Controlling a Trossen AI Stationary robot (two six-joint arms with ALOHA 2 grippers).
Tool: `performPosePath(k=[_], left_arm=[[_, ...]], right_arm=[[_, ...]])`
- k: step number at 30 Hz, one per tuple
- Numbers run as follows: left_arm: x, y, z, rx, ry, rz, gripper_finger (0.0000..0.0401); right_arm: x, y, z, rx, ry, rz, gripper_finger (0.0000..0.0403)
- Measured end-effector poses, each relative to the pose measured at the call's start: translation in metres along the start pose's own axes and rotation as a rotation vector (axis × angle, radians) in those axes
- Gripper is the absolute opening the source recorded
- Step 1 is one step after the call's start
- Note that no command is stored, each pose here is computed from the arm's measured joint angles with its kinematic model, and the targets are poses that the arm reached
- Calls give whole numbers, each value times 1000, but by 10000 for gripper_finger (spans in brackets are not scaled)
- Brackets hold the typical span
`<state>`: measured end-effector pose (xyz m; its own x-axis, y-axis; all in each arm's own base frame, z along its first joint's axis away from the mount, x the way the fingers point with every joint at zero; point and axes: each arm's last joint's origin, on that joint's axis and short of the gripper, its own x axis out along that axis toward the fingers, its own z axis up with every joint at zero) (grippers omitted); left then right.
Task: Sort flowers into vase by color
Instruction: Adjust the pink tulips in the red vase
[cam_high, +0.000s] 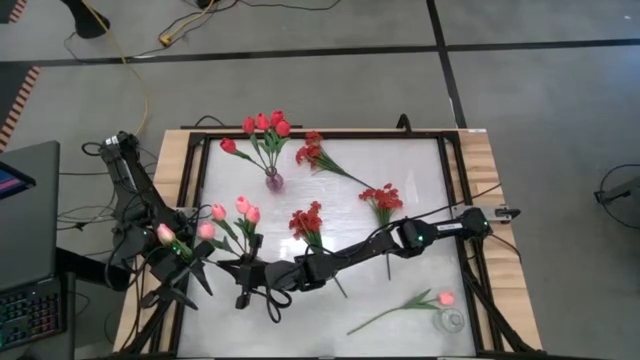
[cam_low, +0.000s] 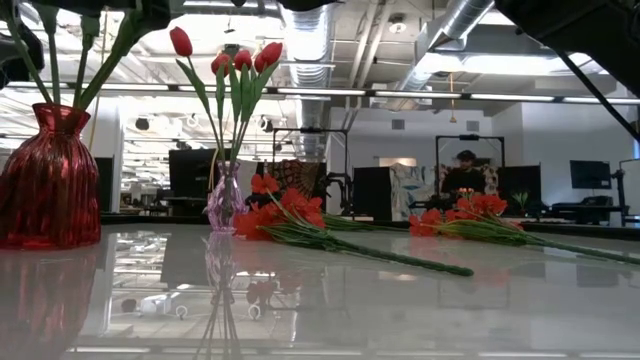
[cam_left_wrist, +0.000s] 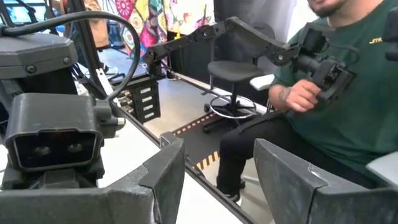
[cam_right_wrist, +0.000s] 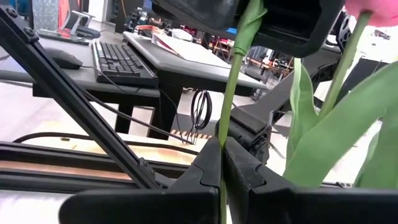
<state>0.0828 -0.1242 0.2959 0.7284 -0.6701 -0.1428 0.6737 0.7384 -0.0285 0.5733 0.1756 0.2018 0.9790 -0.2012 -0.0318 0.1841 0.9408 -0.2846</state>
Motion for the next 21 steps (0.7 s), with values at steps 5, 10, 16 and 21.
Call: performPosePath(k=[5, 10, 16, 21], left_arm=[[0, 0, -1, -11, 12, -7, 180], [0, 0, -1, -10, 7, -9, 180], [-1, -1, 0, 27, 4, -42, 180], [-5, 0, 4, 74, -32, -50, 180]], right_arm=[[0, 0, 0, -15, -19, -5, 29], [0, 1, 3, 3, -51, -12, 29], [-2, -3, 13, 22, -85, -19, 29], [-6, -9, 28, 36, -97, -19, 29]])
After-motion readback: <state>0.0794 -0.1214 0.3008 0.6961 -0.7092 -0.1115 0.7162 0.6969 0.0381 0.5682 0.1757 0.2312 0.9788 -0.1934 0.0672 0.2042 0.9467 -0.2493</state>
